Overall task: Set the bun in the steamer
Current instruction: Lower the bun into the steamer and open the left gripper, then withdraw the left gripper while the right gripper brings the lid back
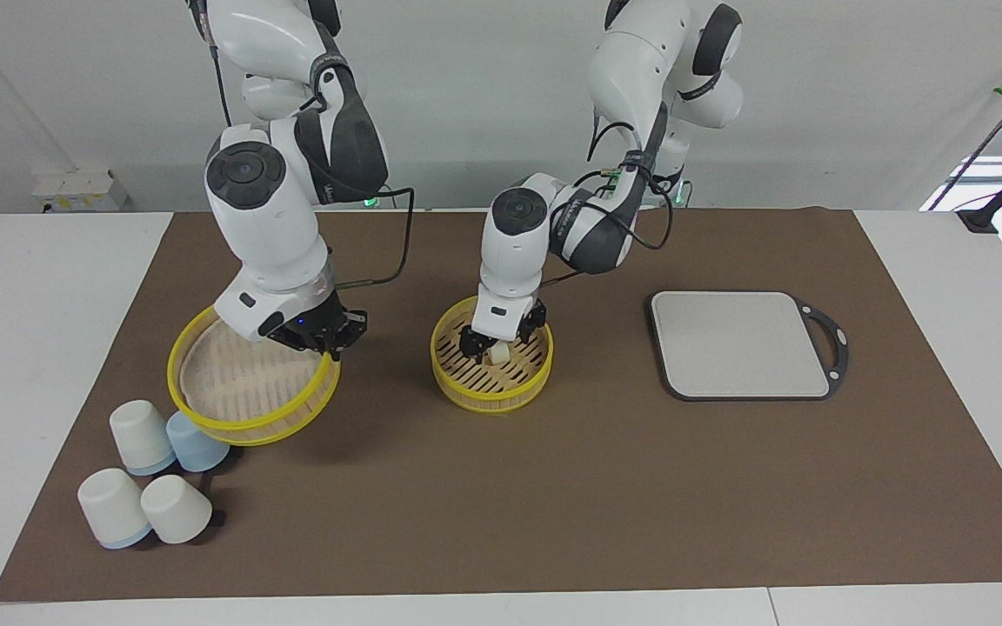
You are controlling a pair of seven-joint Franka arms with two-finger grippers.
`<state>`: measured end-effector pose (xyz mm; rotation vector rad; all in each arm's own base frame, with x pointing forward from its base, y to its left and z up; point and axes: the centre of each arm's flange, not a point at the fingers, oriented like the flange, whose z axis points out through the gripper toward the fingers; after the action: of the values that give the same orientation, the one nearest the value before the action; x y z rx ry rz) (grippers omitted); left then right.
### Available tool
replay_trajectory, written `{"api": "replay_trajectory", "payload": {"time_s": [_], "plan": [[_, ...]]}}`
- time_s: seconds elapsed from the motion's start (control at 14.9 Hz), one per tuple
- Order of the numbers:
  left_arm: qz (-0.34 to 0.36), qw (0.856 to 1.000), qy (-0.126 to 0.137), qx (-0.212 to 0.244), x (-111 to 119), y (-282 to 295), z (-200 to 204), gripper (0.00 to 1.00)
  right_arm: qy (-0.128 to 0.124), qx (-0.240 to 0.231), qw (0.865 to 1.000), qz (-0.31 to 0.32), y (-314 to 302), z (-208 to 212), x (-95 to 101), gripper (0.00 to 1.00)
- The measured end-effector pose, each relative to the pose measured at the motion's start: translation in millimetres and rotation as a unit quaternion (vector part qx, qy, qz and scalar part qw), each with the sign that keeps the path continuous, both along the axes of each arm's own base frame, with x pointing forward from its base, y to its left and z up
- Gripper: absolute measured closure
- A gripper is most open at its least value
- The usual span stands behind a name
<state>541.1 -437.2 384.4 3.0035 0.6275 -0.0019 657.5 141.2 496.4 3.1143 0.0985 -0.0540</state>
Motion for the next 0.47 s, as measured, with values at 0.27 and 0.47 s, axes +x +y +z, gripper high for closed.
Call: {"api": "replay_trajectory", "payload": {"time_s": [0.27, 0.47], "plan": [[0.060, 0.998, -0.005, -0.002, 29.3, 86.3, 87.1, 0.00, -0.009, 0.005, 1.000, 0.001, 13.5, 1.0, -0.9, 0.91], [0.070, 0.998, -0.002, 0.007, 45.6, 161.4, 127.0, 0.00, -0.021, 0.009, 0.999, -0.027, 63.6, 2.9, -12.0, 0.91]]}}
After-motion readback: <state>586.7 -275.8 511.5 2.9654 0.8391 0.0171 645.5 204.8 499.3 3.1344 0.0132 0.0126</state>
